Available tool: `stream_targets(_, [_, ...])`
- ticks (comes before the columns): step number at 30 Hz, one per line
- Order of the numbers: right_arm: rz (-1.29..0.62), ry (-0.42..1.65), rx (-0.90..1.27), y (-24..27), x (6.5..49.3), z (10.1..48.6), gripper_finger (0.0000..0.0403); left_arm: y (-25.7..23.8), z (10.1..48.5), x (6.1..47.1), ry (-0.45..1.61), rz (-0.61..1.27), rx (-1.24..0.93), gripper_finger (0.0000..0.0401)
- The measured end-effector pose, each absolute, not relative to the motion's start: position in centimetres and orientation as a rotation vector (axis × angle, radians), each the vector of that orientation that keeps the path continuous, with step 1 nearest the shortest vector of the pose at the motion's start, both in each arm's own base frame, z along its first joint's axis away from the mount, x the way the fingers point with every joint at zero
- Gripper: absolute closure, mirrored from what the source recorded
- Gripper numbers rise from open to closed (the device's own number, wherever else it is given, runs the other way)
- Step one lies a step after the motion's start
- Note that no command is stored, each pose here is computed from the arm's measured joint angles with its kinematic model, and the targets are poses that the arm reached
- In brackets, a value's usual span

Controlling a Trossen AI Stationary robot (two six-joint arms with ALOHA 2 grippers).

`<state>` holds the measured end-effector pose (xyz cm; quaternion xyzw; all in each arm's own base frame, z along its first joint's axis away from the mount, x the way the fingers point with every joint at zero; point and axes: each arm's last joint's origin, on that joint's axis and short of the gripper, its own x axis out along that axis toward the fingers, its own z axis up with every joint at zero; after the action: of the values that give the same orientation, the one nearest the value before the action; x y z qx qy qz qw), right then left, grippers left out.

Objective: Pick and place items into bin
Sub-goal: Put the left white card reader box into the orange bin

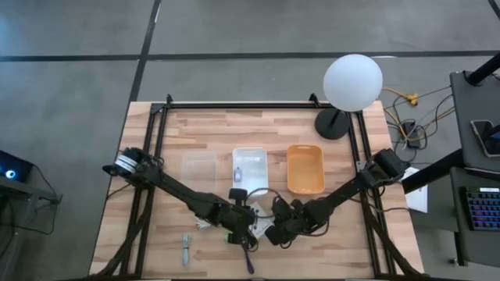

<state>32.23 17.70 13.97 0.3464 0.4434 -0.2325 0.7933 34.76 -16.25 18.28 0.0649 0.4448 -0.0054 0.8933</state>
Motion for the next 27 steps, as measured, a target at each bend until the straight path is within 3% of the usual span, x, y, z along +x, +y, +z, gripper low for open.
stream_targets(19, [-0.464, 0.93, 0.742, 18.9, 34.6, 13.5, 0.0383, -18.3, 14.1, 32.9, 1.01, 0.049, -0.006, 0.0401])
stream_targets(27, [-0.442, 0.984, 0.764, 18.9, 34.3, 12.9, 0.0381, -18.7, 16.2, 30.9, 1.058, 0.096, 0.079, 0.0401])
